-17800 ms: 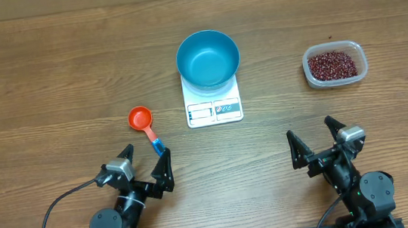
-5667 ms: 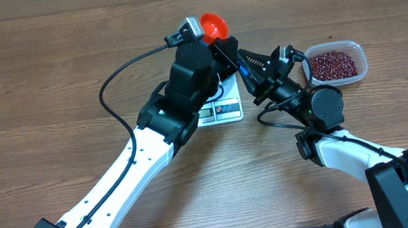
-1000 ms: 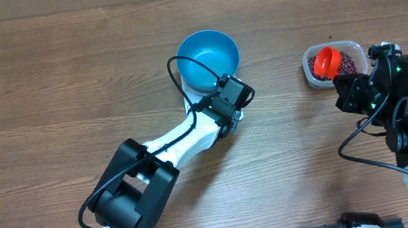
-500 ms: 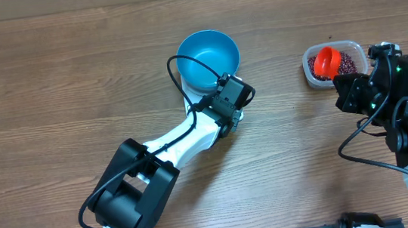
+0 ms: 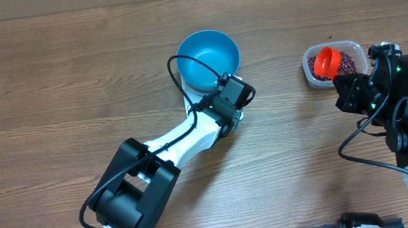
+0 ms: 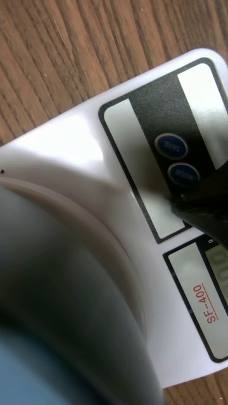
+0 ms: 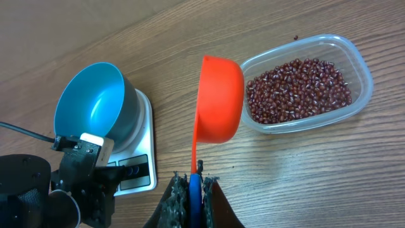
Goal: Scoop item into bowl and weigh 150g on scale
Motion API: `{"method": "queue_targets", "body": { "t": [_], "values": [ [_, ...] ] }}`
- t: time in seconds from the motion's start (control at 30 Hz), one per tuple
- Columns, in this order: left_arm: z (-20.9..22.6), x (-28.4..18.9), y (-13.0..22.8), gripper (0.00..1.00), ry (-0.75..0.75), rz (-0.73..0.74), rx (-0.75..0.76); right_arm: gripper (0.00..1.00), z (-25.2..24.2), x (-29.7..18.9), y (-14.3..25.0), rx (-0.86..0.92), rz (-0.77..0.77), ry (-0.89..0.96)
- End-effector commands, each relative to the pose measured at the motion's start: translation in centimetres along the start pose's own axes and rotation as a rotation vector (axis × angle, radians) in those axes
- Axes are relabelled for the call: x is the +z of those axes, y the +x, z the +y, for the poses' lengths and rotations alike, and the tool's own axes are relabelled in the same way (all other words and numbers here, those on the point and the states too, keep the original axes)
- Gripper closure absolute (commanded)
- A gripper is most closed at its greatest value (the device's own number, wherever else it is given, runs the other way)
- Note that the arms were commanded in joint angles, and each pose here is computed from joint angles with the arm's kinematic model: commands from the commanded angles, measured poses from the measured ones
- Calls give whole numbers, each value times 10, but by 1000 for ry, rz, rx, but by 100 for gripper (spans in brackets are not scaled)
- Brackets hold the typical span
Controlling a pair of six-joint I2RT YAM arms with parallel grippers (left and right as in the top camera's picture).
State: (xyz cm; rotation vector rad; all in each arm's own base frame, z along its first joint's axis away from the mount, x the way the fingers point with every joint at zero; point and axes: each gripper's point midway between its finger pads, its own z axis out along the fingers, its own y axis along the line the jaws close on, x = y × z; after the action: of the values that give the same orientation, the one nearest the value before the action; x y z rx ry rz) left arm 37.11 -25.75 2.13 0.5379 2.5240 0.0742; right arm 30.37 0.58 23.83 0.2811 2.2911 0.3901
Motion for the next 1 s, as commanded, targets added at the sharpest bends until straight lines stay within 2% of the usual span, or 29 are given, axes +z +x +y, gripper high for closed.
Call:
{"method": "queue_targets", "body": {
  "t": [0.0, 0.23, 0.4, 0.5, 0.67, 0.83, 0.97],
  "values": [
    [4, 15, 14, 96, -18, 51, 28, 96, 1, -5, -8, -6, -24, 3],
    [3, 11, 15, 96, -17, 57, 34, 96, 1, -5, -8, -6, -24, 3],
    [-3, -12, -2, 96, 6, -4, 34, 96, 1, -5, -8, -6, -24, 3],
    [-6, -39, -22, 96, 29, -74, 24, 96, 1, -5, -8, -6, -24, 3],
    [2, -110, -52, 96, 71, -206, -6, 96, 1, -5, -8, -6, -23, 4],
    [24, -163, -47, 96, 72, -229, -41, 96, 1, -5, -7, -4, -19, 4],
    [46, -180, -37, 96, 45, -210, -51, 96, 1, -5, -7, -4, -19, 4]
  ]
}}
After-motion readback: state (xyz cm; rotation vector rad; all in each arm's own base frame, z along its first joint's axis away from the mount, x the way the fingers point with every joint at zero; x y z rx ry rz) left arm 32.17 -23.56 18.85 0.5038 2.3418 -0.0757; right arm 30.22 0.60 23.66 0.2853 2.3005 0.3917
